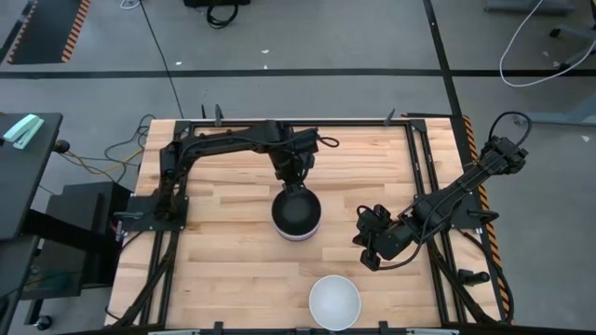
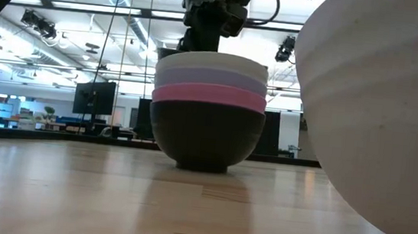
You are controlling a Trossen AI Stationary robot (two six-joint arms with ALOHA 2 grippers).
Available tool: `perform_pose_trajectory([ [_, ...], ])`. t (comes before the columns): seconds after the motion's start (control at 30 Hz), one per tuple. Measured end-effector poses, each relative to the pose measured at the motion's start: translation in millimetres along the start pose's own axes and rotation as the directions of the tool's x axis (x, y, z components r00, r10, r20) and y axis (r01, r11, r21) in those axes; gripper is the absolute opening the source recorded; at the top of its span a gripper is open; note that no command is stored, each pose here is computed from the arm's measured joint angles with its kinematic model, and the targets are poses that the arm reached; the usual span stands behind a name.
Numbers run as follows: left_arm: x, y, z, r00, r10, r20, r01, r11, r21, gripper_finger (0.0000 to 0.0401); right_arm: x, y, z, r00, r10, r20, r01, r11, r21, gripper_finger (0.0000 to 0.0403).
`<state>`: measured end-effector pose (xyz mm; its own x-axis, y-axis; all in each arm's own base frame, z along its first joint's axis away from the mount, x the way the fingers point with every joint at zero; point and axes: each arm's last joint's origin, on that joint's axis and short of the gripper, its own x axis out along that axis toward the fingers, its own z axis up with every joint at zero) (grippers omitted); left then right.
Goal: Nest bowls inside each other
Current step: Stack the black bowl on top of the white bowl
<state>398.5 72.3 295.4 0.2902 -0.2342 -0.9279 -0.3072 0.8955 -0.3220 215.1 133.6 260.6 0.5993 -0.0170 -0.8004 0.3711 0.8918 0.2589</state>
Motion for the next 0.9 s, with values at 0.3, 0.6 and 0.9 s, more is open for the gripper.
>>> perform_pose_trajectory([
  [0.3,-3.8,5.7,0.5,1.0,0.001,0.005,-0.001,1.0,0.009,0.0131,0.6,-1.0,1.4,1.0,-0.004,0.002,0.004,1.0,0.003,0.0037],
  [0.6,-24.6,21.6,1.0,0.998,0.01,0.057,-0.009,1.0,-0.021,0.0122,3.0,-5.4,7.1,1.0,-0.02,0.009,0.02,1.0,-0.006,0.0037],
  [0.9,-40.8,6.8,-1.4,0.997,0.0,0.073,0.001,1.0,-0.016,0.0116,3.2,-6.0,7.3,1.0,-0.024,0.009,0.024,0.999,-0.045,0.0036],
])
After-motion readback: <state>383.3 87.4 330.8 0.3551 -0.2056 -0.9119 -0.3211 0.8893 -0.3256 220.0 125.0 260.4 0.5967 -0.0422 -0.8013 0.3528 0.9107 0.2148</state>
